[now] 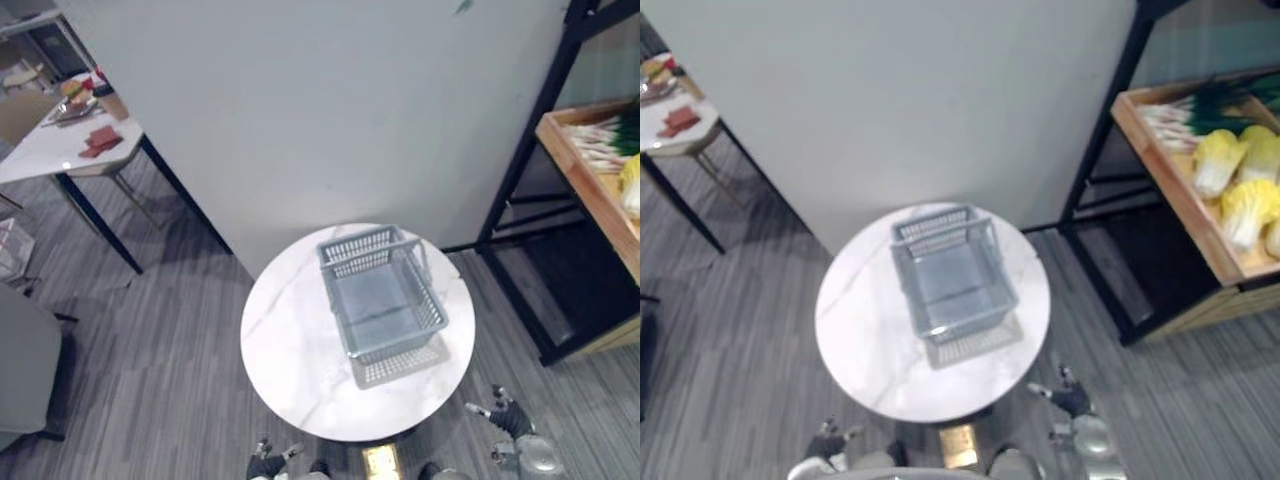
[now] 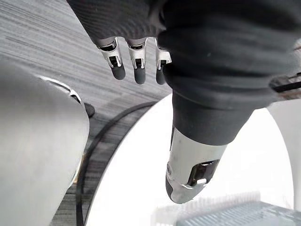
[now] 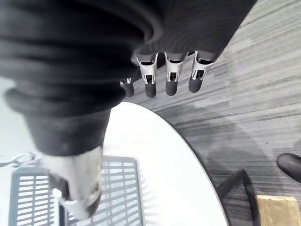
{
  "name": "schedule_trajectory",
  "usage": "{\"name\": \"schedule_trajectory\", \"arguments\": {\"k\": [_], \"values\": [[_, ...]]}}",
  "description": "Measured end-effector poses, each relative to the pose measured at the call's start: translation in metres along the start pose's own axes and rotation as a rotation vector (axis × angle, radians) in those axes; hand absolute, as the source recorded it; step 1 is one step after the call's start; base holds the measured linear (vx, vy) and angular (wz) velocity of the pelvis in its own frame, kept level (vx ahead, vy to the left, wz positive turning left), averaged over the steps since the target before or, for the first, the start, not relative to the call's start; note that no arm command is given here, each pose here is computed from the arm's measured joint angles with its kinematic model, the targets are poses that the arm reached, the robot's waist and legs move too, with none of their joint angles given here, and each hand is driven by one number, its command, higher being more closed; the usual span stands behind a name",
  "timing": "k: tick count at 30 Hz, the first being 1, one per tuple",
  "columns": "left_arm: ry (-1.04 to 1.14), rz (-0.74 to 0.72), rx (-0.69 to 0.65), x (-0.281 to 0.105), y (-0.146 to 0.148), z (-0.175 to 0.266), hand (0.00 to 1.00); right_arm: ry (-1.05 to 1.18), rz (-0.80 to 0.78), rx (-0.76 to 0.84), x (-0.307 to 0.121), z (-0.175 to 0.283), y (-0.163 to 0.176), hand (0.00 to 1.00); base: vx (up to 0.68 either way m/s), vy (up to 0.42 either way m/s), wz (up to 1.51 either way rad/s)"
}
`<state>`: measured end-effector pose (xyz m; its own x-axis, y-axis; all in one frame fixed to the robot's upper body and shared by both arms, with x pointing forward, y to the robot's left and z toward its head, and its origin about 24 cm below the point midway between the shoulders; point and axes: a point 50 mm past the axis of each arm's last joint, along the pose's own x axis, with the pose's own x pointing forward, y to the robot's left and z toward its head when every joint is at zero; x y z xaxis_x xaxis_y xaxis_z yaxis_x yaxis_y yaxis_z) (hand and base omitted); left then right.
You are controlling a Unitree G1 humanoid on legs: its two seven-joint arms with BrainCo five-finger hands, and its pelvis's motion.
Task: Pick vegetable in the basket
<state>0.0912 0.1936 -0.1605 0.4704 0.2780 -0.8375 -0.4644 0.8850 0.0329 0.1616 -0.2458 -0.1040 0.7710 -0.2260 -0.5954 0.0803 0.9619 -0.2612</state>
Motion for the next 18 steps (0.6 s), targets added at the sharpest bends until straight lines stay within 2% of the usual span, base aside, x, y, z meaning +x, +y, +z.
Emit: {"name": "schedule_trajectory", "arguments": {"k": [5, 7, 10, 14, 16, 18], "values": [[-0.009, 0.014, 0.022, 0.001, 0.008, 0.004, 0.0, -0.214, -0.033, -0.162, -0.002, 0.044, -0.008, 0.0, 0.03, 0.113, -0.05], [-0.008, 0.021, 0.034, 0.001, 0.014, 0.003, 0.0, -0.307, -0.043, -0.269, -0.003, 0.066, -0.019, 0.0, 0.02, 0.097, -0.17], [0.011, 0.044, 0.056, -0.002, 0.027, -0.004, 0.0, -0.464, -0.015, -0.529, -0.002, 0.108, -0.025, 0.0, 0.0, 0.053, -0.14], [0.025, 0.037, 0.066, -0.003, 0.034, -0.008, 0.0, -0.674, 0.029, -0.833, 0.003, 0.17, -0.013, 0.0, 0.0, 0.008, 0.0], [0.03, 0.032, 0.069, -0.004, 0.033, -0.009, 0.0, -0.732, 0.047, -0.882, 0.004, 0.188, -0.005, 0.0, -0.02, -0.01, 0.02], [0.028, 0.028, 0.071, -0.003, 0.032, -0.007, 0.0, -0.825, 0.077, -0.998, 0.007, 0.222, 0.016, 0.0, -0.01, -0.022, 0.15]]}}
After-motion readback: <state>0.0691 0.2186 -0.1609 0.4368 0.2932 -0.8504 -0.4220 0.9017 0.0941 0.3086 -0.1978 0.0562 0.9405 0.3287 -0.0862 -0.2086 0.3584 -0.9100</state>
